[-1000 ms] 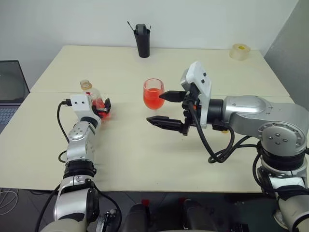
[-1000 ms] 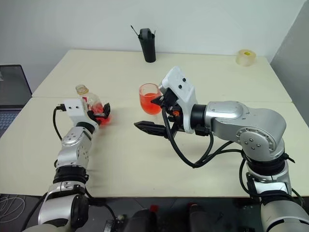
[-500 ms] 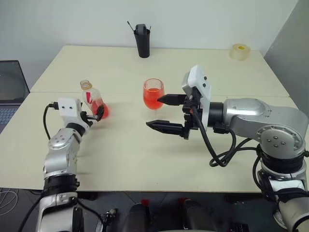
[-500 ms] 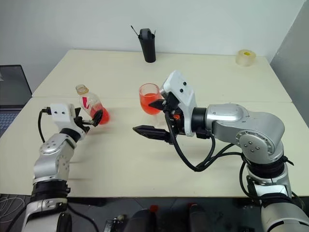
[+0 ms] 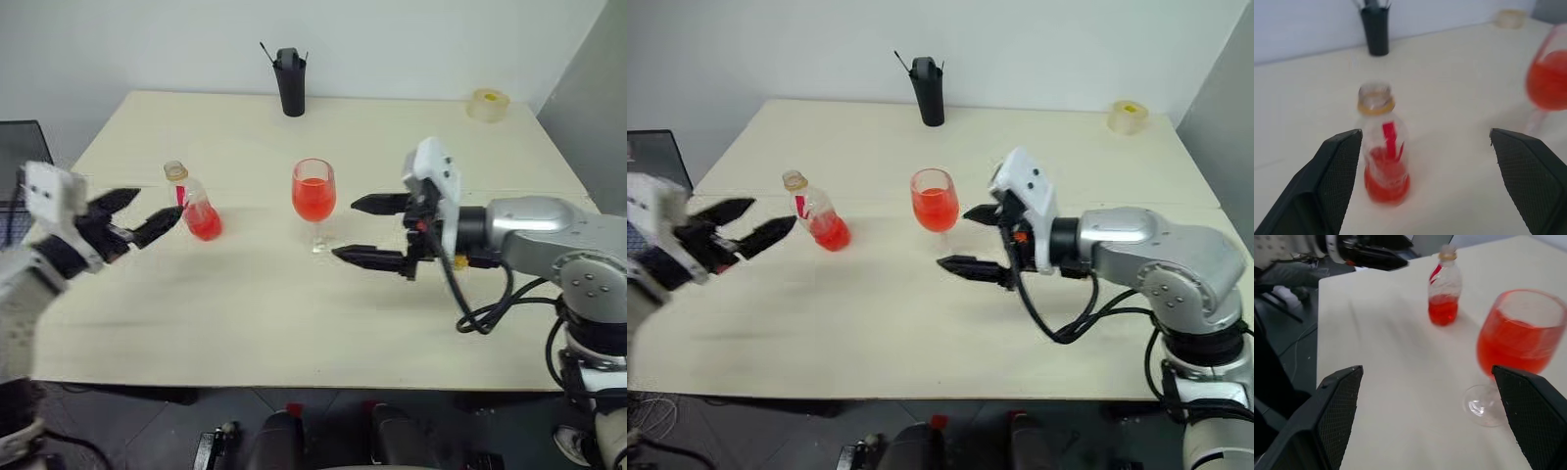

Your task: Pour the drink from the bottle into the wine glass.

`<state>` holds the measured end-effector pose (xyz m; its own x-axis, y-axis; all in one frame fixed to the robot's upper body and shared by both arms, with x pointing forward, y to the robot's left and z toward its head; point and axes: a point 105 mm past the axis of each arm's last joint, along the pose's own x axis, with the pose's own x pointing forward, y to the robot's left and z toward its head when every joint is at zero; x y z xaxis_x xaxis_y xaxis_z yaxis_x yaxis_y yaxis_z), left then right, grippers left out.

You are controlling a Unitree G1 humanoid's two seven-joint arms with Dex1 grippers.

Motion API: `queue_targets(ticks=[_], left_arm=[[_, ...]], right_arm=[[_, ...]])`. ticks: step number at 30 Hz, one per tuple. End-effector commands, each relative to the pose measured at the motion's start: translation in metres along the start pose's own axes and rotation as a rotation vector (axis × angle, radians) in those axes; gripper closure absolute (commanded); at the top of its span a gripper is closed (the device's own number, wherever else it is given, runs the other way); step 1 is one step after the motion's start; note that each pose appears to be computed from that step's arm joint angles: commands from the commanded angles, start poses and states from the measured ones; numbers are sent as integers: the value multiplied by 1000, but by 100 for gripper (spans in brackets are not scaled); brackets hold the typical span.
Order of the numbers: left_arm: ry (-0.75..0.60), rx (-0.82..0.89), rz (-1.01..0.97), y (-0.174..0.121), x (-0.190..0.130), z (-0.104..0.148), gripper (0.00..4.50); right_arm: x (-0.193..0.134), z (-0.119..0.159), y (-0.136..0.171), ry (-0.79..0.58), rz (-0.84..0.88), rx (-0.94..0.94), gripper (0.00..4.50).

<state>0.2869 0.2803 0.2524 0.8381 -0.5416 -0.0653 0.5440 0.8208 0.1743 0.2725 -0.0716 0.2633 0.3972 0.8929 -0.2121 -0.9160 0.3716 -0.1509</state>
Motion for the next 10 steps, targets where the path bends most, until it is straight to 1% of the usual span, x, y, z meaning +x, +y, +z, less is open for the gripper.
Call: queue_targets(ticks=[1,3,4,7,10], left_arm=[[3,56,-179,-16,-14,32,2],[49,106,-218,-14,-20,40,2],[59,99,-228,-12,-22,41,2],[99,99,-255,-5,-26,36,2],[118,96,-289,-3,-23,32,2]], right_arm=[[-46,15,-27,-28,-116,-34,0],[-74,11,-41,27,-169,-54,0],[-80,8,-43,57,-170,-61,0],[-93,-1,-49,104,-164,-67,0],[-99,-5,-54,113,-167,-76,0]])
